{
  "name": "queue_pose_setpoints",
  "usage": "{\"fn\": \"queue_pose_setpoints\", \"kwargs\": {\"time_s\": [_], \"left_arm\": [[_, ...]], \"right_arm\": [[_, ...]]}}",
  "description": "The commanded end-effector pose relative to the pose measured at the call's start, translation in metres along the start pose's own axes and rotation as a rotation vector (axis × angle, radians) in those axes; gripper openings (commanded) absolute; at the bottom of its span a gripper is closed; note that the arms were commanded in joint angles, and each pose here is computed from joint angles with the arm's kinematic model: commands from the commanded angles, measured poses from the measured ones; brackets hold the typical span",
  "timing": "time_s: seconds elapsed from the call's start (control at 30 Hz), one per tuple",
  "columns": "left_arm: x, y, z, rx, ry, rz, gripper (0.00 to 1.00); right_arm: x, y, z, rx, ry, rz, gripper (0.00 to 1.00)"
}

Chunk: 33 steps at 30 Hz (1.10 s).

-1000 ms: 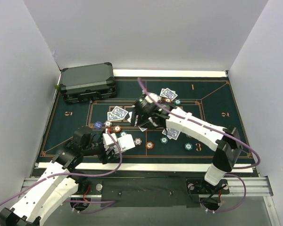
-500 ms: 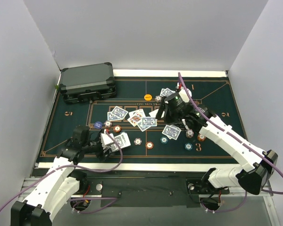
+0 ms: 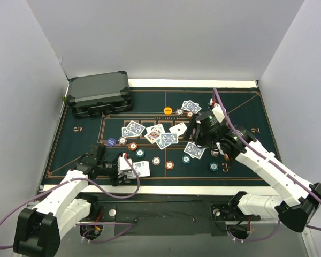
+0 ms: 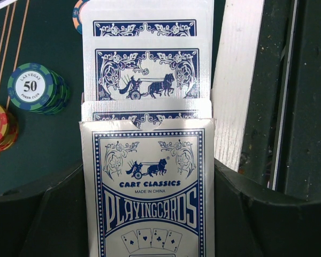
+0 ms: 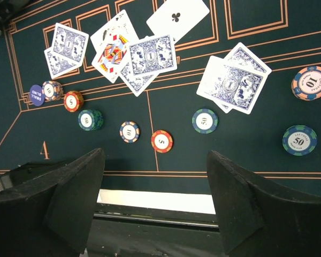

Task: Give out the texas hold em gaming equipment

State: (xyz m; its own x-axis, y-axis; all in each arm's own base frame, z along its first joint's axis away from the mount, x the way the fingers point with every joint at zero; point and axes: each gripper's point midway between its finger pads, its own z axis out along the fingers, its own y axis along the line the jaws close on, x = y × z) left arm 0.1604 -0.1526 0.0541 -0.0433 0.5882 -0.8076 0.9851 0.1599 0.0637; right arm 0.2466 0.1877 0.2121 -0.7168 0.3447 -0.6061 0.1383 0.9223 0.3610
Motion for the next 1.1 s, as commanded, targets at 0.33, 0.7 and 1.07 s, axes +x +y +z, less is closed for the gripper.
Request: {"fn": "queue_pose_setpoints", "kwargs": {"time_s": [0.33,0.7,1.07], "left_arm": [[0.000,0.011,0.006,0.038,-0.041,0.065,0.00],[-0.001,0.009,0.003,0.075,-0.042,0.063,0.08],[-0.009,0.008,-0.001,0.069,-0.058,0.072,0.85]], "right_arm": [[-0.003,-0.016,-0.014,0.012,-0.024,0.032,0.73],[-0.004,-0.021,-0.015,0.020,-0.029,0.048,0.73],[-0.008,-0.022,-0.022,0.014,-0.039,0.060,0.74]]}}
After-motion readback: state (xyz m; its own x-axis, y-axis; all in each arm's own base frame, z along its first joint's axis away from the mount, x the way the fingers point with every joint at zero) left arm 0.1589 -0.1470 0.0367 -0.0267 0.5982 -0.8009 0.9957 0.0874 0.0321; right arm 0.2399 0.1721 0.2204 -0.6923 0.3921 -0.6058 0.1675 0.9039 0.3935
